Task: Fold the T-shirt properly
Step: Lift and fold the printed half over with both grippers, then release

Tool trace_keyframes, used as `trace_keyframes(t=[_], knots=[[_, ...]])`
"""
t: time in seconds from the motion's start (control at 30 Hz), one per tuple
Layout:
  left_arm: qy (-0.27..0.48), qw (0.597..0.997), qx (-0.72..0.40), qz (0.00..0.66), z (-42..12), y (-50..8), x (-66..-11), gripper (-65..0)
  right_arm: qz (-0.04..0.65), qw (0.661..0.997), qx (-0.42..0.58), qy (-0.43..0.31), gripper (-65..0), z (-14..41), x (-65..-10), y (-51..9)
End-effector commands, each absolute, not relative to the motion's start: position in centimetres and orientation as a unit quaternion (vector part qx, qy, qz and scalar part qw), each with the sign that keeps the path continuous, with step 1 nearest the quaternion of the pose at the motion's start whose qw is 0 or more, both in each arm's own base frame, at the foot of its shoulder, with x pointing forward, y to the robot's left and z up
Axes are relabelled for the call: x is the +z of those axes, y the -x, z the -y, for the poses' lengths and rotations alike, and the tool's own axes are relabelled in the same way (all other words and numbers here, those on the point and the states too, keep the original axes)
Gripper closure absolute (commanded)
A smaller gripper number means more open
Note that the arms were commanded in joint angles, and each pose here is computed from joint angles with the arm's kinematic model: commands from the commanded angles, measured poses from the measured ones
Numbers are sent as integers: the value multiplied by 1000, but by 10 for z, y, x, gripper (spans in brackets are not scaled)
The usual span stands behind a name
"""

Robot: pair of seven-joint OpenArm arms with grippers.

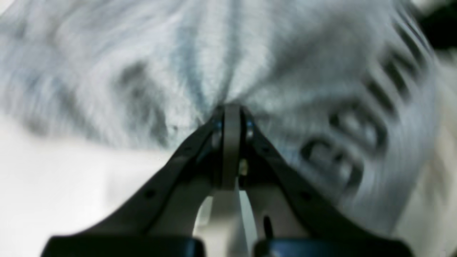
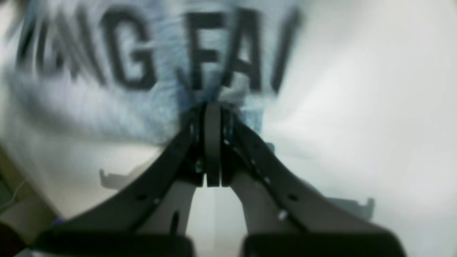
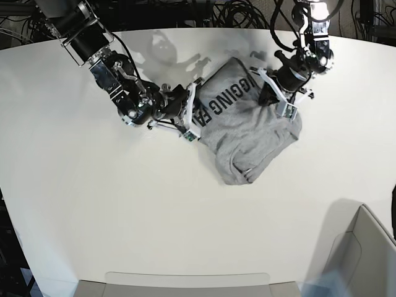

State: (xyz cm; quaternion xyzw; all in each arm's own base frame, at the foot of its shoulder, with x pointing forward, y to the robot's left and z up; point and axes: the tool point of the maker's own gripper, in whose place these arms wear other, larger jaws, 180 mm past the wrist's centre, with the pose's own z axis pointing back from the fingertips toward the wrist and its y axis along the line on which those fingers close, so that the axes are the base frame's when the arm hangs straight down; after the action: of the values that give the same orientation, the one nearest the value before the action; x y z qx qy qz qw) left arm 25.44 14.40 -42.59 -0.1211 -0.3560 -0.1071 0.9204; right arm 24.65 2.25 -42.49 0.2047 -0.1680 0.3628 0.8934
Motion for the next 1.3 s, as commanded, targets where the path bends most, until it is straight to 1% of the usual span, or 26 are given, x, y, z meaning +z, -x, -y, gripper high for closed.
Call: trace_keyframes(t=[0.0, 0.07, 0.2, 0.33, 0.4, 0.47, 0.57, 0.67, 0.77, 0.83, 0.97, 1.17, 1.27], knots=[[113, 915, -104, 373, -150, -271, -416, 0, 139, 892, 381, -199, 0, -22, -432, -230], [107, 910, -106, 386, -152, -293, -403, 0, 134, 884, 394, -214, 0, -38, -431, -217], [100, 901, -109, 409, -154, -319, -383, 0, 148, 877, 396, -229, 0, -49, -421, -213], [72, 882, -82, 458, -180, -333, -348, 0, 223, 874, 352, -249, 0, -43, -378, -235], [65, 866, -73, 490, -181, -335, -324, 0, 276, 875, 310, -247, 0, -23, -349, -255], [66, 852, -76, 515, -170, -331, -304, 0, 324, 877, 267, -232, 0, 5, -325, -273], [106, 852, -87, 506, -129, -307, -311, 0, 361, 886, 207, -204, 0, 48, -311, -288], [150, 853, -96, 490, -92, -290, -327, 0, 352, 901, 185, -174, 0, 82, -320, -286], [177, 851, -78, 488, -78, -277, -340, 0, 335, 913, 172, -158, 0, 101, -332, -274], [185, 860, -69, 471, -76, -272, -358, 0, 328, 918, 164, -152, 0, 109, -337, -269], [197, 890, -44, 409, -78, -256, -411, 0, 321, 922, 155, -149, 0, 114, -342, -263], [191, 891, -29, 411, -96, -261, -436, 0, 319, 923, 156, -150, 0, 113, -343, -262], [157, 900, -14, 406, -137, -258, -447, 0, 319, 923, 155, -149, 0, 114, -343, -262]])
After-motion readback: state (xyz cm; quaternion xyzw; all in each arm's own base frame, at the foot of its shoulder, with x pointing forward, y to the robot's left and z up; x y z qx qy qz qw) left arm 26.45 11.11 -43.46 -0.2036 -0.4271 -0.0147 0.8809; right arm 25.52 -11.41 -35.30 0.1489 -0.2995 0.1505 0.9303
